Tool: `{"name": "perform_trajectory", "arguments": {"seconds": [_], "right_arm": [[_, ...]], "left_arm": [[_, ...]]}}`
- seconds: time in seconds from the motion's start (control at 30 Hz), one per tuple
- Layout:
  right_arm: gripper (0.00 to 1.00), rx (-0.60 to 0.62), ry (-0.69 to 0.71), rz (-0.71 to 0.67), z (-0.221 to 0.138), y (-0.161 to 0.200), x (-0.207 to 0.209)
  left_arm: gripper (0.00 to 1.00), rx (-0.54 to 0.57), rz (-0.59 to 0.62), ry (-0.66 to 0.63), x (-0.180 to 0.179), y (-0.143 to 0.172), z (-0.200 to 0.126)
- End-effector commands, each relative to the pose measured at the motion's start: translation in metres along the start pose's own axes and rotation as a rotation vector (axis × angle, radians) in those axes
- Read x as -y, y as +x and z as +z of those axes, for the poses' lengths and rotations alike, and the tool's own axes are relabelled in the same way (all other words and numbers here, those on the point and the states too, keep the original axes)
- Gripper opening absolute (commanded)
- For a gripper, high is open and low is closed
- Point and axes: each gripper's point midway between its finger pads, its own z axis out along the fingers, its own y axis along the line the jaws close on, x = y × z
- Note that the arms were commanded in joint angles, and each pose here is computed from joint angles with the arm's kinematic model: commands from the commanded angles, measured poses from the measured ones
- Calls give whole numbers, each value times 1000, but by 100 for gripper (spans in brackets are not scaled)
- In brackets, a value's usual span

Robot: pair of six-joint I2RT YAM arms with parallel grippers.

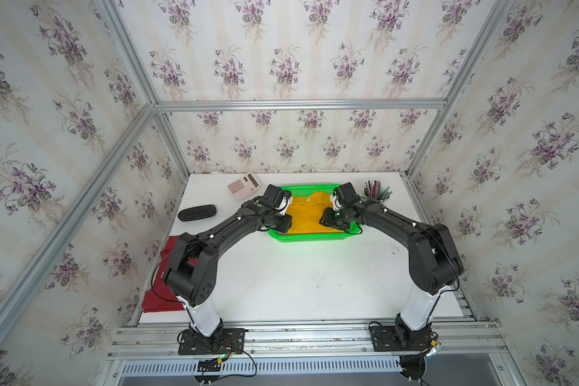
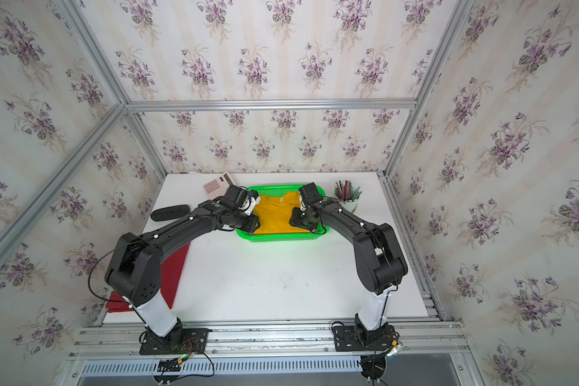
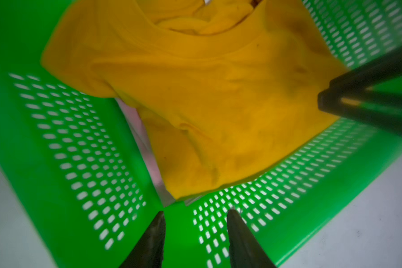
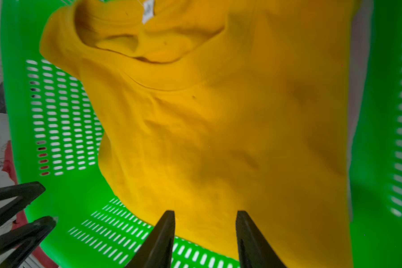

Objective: Put the folded t-shirts into the basket
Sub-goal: Place the T-shirt in the bin, then move the T-shirt to the center of the board.

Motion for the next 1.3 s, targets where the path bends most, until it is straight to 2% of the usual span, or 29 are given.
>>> {"name": "perform_trajectory", "arguments": {"seconds": [0.0, 0.1, 0.23, 0.33, 0.47, 0.53, 0.6, 0.73, 0.9, 1.03, 1.17, 1.27], "right_arm": [[41, -5, 82, -11, 5, 4, 17], [37, 0, 126, -5, 8, 4, 27], [35, 20, 144, 0, 5, 0, 28], [35, 56, 135, 6, -5, -9, 24], [37, 155, 16, -31, -33, -27, -5], [39, 243, -66, -78, -59, -40, -25], [40, 314, -142, -131, -78, -50, -44], [41, 364, -280, -207, -88, -59, -79], [41, 351, -331, -285, -66, -66, -118], [41, 320, -328, -328, -38, -62, -146], [43, 307, -322, -369, -15, -70, -162], [45, 283, -314, -396, 5, -75, -168]], "left_arm": [[39, -78, 80, -116, -10, 13, 14], [35, -142, 127, -190, -15, 21, 25], [29, -222, 181, -345, -36, 32, 26], [36, -253, 200, -412, -45, 33, 14], [49, -140, 185, -386, -32, 11, -28], [54, -21, 171, -351, -21, -10, -65], [54, 93, 144, -340, -16, -26, -97], [55, 284, 26, -340, -25, -46, -149], [55, 399, -154, -293, -51, -42, -188], [51, 381, -383, -307, -89, -10, -196], [47, 334, -670, -349, -133, 38, -206], [46, 313, -814, -412, -159, 74, -214]]}}
